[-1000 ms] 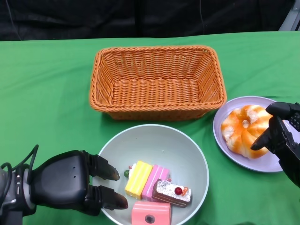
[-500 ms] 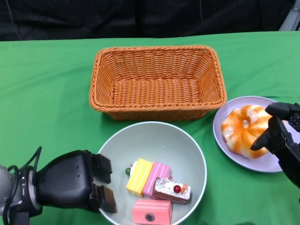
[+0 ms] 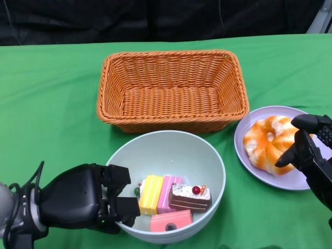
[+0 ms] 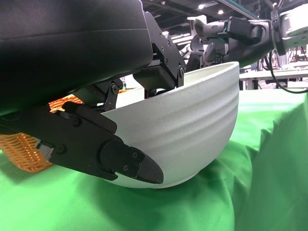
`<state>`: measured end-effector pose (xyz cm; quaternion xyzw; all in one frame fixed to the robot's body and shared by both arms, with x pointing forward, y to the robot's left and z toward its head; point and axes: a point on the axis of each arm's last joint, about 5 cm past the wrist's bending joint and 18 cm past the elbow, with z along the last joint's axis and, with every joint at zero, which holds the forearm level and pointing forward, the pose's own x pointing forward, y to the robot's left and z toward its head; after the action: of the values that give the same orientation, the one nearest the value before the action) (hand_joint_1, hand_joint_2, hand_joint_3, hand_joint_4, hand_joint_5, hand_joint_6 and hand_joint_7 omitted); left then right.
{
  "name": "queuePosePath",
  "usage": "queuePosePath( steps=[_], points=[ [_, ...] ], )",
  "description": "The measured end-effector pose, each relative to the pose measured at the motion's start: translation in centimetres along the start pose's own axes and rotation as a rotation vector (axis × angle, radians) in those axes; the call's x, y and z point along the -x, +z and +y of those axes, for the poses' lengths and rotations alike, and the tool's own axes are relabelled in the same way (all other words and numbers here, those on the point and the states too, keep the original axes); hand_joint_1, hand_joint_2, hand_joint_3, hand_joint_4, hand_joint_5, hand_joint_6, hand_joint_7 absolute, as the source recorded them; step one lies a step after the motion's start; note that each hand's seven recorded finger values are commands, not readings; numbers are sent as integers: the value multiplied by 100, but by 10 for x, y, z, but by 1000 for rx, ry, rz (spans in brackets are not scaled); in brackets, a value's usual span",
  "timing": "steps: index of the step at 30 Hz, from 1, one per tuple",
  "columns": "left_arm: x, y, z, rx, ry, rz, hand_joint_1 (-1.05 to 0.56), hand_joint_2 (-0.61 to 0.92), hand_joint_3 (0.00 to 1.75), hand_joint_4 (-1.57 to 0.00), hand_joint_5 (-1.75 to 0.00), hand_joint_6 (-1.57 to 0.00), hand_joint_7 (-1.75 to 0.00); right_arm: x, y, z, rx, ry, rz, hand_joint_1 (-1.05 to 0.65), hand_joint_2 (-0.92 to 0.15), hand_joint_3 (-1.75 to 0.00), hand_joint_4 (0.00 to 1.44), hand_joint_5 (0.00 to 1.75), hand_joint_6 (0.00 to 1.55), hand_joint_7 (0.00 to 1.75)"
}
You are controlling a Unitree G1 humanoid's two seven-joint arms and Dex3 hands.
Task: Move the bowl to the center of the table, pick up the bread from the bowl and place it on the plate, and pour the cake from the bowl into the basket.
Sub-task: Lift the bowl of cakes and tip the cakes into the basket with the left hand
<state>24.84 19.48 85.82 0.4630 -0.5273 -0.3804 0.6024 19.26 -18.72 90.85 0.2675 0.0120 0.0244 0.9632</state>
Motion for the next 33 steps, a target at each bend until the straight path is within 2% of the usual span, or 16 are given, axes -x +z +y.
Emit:
queuePosePath(
  steps=[7,12,18,30,33],
  points=[
    [3,2,6,32,27,-11,-26,92,3,-80,-175,-60,-171,0,0,0,-1,0,-1,-18,-86,-69,64,164,61,132],
    [4,3,11,24,82,-26,-29,90,1,-82,-175,-71,-154,0,0,0,-1,-1,-2,-17,-86,-68,65,162,62,131],
    [5,3,23,-6,125,-51,-30,91,1,-81,-175,-84,-130,0,0,-1,-4,-1,-3,-17,-85,-66,65,161,62,131],
    [-5,-3,47,-23,248,-32,-27,90,1,-84,-175,-89,-127,0,0,-1,-3,10,1,-18,-88,-61,68,165,66,131],
    [-8,-5,54,-23,276,-7,-22,87,1,-86,-175,-86,-134,0,-2,-2,-6,18,7,-18,-89,-60,69,163,67,129]
  ],
)
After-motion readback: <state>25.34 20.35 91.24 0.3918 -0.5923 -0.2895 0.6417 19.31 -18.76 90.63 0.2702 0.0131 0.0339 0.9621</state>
